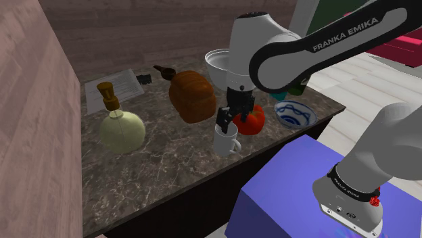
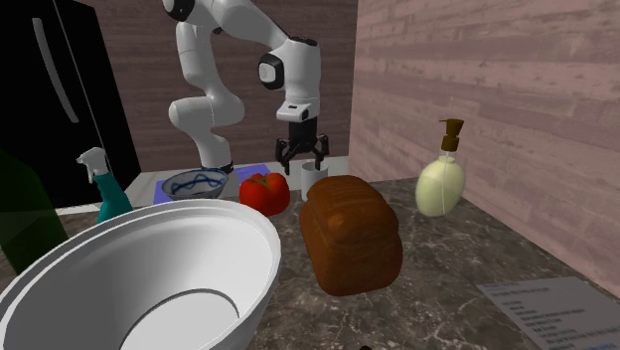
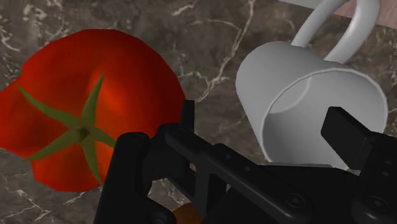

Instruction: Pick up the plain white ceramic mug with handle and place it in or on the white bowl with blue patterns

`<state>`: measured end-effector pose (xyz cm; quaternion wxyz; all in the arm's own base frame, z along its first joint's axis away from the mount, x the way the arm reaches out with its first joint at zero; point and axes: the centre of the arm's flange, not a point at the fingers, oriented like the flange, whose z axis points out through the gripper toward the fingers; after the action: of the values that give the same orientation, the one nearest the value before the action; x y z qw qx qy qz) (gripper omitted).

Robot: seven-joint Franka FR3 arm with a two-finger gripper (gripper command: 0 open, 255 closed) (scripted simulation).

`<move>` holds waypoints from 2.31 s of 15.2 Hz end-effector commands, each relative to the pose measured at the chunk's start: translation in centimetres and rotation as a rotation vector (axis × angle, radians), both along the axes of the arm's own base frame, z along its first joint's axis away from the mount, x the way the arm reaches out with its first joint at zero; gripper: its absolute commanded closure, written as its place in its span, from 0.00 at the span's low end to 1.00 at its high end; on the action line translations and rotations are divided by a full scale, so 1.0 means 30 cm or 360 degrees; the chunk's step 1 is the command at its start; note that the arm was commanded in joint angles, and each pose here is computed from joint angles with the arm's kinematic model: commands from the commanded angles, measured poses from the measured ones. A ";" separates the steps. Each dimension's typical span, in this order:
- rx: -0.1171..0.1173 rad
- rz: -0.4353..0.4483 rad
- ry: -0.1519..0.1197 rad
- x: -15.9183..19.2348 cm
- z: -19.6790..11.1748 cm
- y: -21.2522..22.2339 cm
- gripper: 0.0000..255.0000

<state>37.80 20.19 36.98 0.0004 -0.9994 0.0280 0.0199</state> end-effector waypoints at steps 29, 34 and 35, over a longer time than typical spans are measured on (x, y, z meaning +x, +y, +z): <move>0.0001 0.0000 -0.0001 0.000 0.094 0.001 1.00; 0.0001 0.0000 -0.0001 0.000 0.182 0.001 1.00; 0.0001 0.0000 -0.0001 0.000 0.200 0.001 1.00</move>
<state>37.79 20.19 42.54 0.0007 -0.9994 0.0280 0.0194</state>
